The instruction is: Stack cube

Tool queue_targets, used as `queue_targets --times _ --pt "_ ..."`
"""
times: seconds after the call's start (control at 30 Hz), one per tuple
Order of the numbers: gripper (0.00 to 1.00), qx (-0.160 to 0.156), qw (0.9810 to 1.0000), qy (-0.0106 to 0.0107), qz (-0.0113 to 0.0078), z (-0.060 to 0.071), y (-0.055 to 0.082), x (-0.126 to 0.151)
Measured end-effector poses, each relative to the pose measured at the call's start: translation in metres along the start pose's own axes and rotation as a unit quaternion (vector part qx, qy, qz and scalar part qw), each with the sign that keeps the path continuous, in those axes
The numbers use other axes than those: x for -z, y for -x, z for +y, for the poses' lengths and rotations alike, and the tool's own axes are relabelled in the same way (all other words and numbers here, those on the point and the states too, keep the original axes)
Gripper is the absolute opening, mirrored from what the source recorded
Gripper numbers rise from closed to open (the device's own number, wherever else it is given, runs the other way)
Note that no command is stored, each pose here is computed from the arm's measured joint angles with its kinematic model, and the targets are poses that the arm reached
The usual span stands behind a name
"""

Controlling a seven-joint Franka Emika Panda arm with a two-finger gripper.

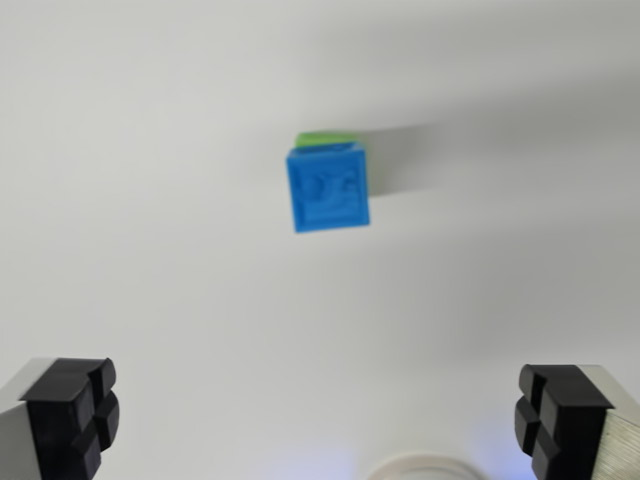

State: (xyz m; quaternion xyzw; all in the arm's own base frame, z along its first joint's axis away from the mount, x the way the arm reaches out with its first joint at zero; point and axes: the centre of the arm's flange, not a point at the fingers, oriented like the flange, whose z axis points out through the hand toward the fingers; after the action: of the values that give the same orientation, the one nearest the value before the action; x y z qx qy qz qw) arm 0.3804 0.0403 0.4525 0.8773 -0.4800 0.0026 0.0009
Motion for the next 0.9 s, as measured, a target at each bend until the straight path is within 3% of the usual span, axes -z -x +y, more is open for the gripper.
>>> queue_targets --times 0.9 --pt "1.0 0.0 1.0 0.0009 -0.0006 0.0 0.0 0.014"
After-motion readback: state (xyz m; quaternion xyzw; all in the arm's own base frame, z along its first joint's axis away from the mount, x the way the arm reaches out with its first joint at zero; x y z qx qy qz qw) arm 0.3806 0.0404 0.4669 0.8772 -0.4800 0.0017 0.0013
